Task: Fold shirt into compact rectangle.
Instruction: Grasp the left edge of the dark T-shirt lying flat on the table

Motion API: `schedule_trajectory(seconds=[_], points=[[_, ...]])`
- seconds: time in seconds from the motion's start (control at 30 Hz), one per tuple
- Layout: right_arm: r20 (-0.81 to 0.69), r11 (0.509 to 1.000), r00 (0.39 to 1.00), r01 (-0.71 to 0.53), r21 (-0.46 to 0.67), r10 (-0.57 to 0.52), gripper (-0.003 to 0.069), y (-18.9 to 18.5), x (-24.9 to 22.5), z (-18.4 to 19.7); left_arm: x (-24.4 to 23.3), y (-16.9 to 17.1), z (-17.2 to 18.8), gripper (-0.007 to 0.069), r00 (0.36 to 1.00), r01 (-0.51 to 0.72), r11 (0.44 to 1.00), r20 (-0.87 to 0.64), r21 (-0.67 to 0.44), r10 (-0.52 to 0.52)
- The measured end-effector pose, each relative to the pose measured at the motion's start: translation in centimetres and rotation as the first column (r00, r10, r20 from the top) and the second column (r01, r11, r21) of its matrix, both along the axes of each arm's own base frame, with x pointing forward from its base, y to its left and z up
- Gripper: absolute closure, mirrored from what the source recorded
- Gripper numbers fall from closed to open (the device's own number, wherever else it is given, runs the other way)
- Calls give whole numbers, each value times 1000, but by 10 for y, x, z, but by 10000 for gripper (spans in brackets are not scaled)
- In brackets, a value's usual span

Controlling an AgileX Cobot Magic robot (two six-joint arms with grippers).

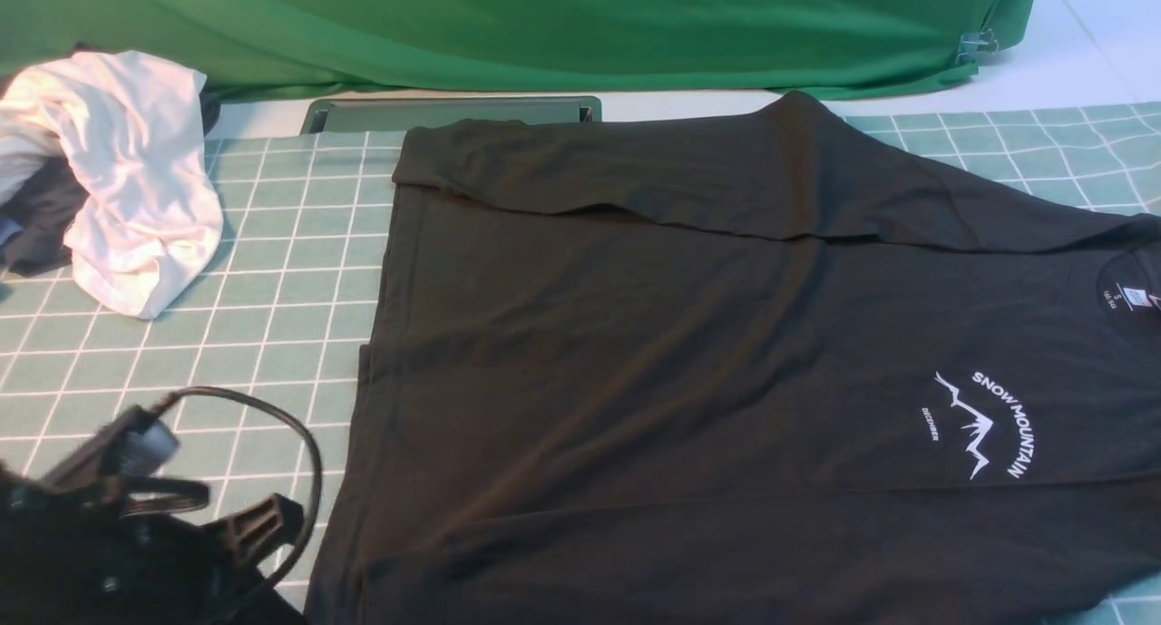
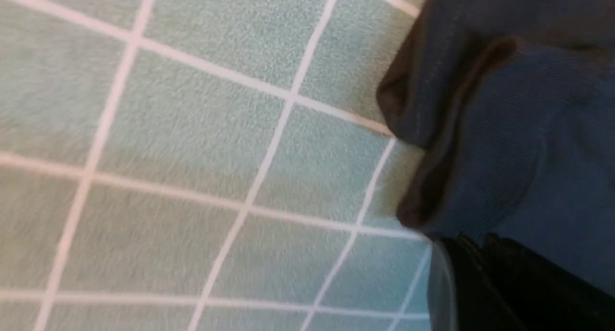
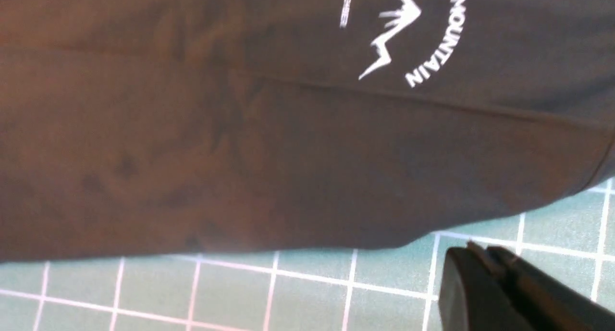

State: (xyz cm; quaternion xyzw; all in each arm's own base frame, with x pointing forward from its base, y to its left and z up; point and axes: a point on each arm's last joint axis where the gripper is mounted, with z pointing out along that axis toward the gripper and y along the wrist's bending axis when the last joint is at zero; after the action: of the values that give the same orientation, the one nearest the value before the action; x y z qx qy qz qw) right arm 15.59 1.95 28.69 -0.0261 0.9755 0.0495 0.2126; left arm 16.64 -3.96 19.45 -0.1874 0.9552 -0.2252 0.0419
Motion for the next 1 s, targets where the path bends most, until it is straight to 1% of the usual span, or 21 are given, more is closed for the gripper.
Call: schedule_trajectory(seconds=[0.13, 0.2, 0.23, 0.33, 0.37, 0.4, 0.5, 0.67, 0.8, 1.0], points=[[15, 1000, 1000, -10, -5, 10, 607, 0, 2, 0, 10, -14, -14, 529, 999, 48, 999, -18, 15, -47], [25, 1000, 1000, -10, -5, 10, 603, 0, 3, 1, 14, -25, -15, 503, 997, 79, 996, 2, 32, -79], [26, 1000, 1000, -11, -6, 11, 603, 0, 3, 1, 14, -26, -15, 503, 997, 79, 996, 6, 32, -79], [29, 1000, 1000, -11, -6, 11, 597, 0, 3, 1, 24, -41, -11, 447, 989, 125, 986, 64, 107, -132], [30, 1000, 999, -11, -6, 11, 597, 0, 3, 1, 24, -41, -11, 443, 989, 123, 986, 65, 113, -131], [33, 1000, 999, -11, -5, 11, 592, 0, 3, 1, 29, -45, -8, 420, 983, 138, 979, 96, 149, -154], [39, 1000, 999, -8, -4, 9, 584, 0, 4, 1, 36, -49, -6, 355, 971, 167, 964, 132, 207, -197], [42, 1000, 999, -7, -3, 7, 572, 0, 4, 1, 44, -51, -16, 260, 970, 179, 954, 120, 242, -212], [52, 1000, 999, -6, -3, 6, 567, 0, 5, 2, 51, -53, -28, 206, 973, 170, 953, 113, 252, -203], [86, 1000, 996, -3, 1, 3, 568, 0, 8, 3, 56, -54, -35, 207, 975, 170, 952, 94, 253, -199]])
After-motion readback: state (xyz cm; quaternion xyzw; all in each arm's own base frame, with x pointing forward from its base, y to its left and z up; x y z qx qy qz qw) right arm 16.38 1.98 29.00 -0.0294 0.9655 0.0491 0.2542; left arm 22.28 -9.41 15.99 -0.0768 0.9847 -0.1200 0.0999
